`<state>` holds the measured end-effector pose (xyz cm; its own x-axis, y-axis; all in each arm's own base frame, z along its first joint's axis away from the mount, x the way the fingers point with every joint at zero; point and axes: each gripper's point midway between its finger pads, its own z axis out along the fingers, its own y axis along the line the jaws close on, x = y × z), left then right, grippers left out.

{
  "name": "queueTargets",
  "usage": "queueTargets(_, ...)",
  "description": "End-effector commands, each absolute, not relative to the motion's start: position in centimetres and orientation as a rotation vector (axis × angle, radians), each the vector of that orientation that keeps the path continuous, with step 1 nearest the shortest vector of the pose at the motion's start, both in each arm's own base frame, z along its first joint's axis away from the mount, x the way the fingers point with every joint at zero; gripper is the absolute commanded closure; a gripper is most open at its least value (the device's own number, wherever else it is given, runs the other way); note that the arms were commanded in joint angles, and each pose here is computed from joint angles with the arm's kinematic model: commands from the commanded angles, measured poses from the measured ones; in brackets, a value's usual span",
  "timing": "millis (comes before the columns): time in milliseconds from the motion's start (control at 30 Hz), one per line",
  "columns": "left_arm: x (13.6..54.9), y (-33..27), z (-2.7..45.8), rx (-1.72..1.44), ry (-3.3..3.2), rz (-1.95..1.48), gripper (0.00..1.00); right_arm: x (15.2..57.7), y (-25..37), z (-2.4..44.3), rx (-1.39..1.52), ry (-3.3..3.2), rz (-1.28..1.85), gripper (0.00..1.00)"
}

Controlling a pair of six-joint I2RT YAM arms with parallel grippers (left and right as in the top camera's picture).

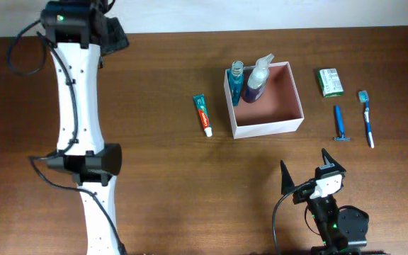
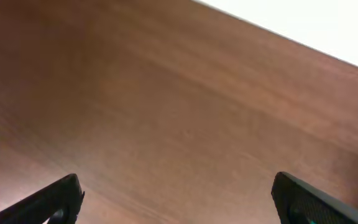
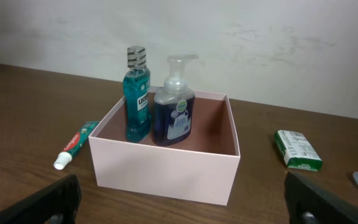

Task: Pack container
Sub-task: 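Retract the left arm upward away from the box, then raise the right arm and move the gripper over the green soap box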

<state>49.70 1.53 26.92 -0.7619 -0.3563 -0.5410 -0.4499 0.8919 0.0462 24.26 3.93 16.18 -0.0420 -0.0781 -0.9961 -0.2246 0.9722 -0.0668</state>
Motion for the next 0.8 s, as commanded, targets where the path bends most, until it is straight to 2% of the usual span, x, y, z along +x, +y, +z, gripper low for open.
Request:
queueTargets(0, 49.2, 1.2, 26.7, -0.626, 2.543, 0.165, 0.01, 24.2, 4.1, 16.0, -0.234, 1.618, 0.134, 0.01)
queueTargets(133, 49.3, 1.2, 25.8, -0.626, 2.569, 0.177, 0.01, 24.0, 5.0, 16.7, -0.262, 1.583, 0.182, 0.01)
queueTargets(367, 49.9, 1.2, 25.1, -0.626, 2.571, 0.18, 0.01, 23.3, 5.9, 21.6, -0.263, 1.428, 0.258, 0.01)
queueTargets(567, 51.1, 1.1, 25.7, -0.623, 2.519, 0.155, 0.01, 21.7, 1.4, 31.8, -0.123, 1.289, -0.033, 0.01)
queueTargets(767, 51.7, 1.0, 26.0, -0.622, 2.492, 0.143, 0.01, 23.5, -0.1, 35.4, -0.181, 1.561, -0.197, 0.01)
